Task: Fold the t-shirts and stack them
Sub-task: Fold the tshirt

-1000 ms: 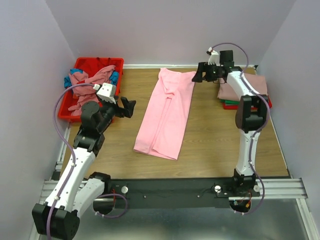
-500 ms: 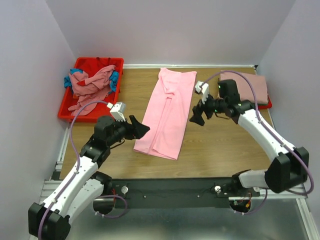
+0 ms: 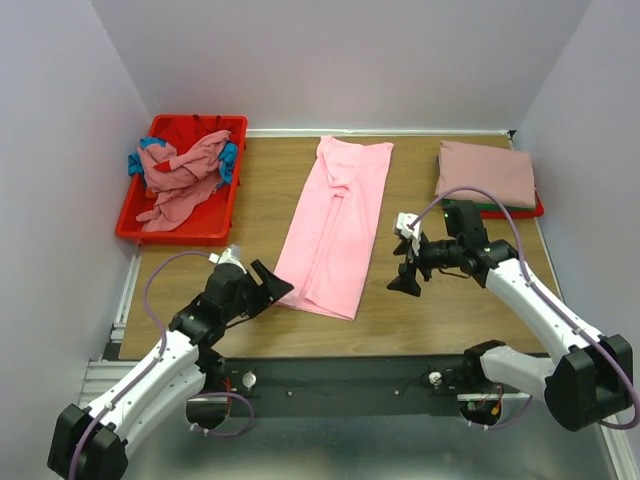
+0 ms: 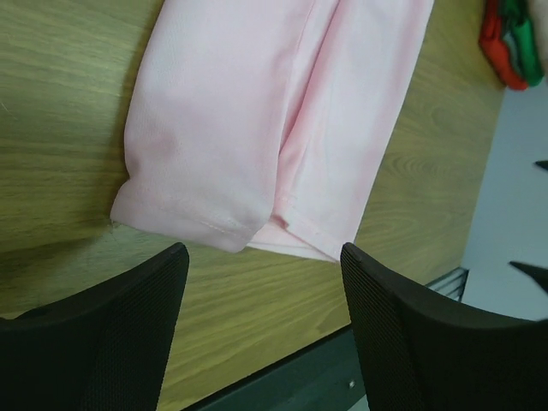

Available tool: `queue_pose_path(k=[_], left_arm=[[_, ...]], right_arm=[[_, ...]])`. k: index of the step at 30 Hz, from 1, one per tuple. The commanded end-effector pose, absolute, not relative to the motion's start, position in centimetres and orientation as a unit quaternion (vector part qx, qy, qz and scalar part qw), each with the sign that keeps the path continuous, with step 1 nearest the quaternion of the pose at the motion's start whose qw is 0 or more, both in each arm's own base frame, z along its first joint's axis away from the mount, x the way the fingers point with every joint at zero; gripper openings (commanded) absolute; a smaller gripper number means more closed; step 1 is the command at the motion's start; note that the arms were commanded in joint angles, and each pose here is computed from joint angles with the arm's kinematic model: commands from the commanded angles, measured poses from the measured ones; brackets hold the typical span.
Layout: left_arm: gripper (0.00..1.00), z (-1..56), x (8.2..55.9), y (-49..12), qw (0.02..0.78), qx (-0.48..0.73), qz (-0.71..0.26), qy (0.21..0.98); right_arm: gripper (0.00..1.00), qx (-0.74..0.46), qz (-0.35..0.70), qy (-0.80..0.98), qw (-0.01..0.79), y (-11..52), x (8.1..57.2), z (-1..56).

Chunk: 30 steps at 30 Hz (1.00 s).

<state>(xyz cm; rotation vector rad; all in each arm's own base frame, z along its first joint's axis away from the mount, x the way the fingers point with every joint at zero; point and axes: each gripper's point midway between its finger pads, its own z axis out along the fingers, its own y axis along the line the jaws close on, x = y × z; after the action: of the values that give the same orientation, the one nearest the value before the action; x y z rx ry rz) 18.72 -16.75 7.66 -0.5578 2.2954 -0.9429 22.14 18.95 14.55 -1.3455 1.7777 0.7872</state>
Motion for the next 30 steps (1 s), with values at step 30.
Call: queue_pose_path(k=[30], left_arm=[[0.68, 3.5, 21.7, -14.8, 0.240, -0.351, -0.211, 0.880]], right_arm=[[1.00, -0.561, 0.338, 0.677, 0.337, 19.2, 19.8, 11.2]])
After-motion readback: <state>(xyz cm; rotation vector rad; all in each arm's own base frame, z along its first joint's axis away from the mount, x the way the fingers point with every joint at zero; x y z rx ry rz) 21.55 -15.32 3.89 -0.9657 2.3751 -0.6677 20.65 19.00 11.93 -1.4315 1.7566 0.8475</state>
